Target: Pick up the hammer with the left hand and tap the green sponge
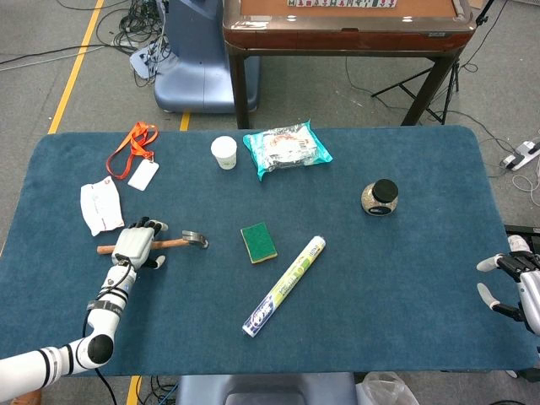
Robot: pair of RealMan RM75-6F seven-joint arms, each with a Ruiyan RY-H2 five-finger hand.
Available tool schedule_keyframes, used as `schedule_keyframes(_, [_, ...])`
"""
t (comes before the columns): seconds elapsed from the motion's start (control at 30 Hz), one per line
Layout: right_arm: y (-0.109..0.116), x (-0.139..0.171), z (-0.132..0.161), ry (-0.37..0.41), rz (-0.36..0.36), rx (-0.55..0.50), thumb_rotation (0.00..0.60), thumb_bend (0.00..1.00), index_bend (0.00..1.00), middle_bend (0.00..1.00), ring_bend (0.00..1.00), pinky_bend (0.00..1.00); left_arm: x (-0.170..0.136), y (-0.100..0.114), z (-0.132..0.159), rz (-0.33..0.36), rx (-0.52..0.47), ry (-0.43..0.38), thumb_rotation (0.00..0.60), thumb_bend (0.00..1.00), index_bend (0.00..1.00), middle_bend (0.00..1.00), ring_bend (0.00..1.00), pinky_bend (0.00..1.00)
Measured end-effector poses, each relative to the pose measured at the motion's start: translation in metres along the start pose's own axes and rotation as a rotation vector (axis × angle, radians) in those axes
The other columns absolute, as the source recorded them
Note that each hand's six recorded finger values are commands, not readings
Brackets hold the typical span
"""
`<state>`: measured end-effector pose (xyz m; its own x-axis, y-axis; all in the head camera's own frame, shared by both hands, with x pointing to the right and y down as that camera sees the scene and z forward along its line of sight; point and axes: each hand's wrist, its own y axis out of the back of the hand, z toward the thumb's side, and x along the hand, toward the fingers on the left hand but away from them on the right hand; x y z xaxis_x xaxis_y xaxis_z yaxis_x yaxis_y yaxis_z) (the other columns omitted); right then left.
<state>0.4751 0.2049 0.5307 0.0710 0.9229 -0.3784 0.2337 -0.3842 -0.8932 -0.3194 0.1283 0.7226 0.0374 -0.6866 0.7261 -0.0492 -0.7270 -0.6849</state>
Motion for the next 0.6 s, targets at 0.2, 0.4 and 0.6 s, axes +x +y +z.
schedule_keyframes(0.2, [-0.0004,-0.0001,0.0001,0.0,0.002,0.001,0.6,0.32,0.46,0.45,0.39,0.26,-0.0042,-0.0033,0.0025,-0.013,0.008,-0.009,0.6,0.26,0.24,0.21,0.07,0.15])
schedule_keyframes(0.4, [-0.0003,0.0001,0.0002,0.0,0.002,0.001,0.6,0.32,0.46,0.45,0.39,0.26,-0.0058,-0.0048,0.0061,-0.012,0.005,-0.019,0.6,0.34,0.24,0.21,0.07,0.15])
schedule_keyframes(0.6, [0.0,0.0005,0.0,-0.001,0.001,0.001,0.6,0.32,0.46,0.45,0.39,0.26,-0.0055,-0.0087,0.0101,-0.022,0.009,-0.028,0.6,0.4,0.23,0.21,0.07,0.15])
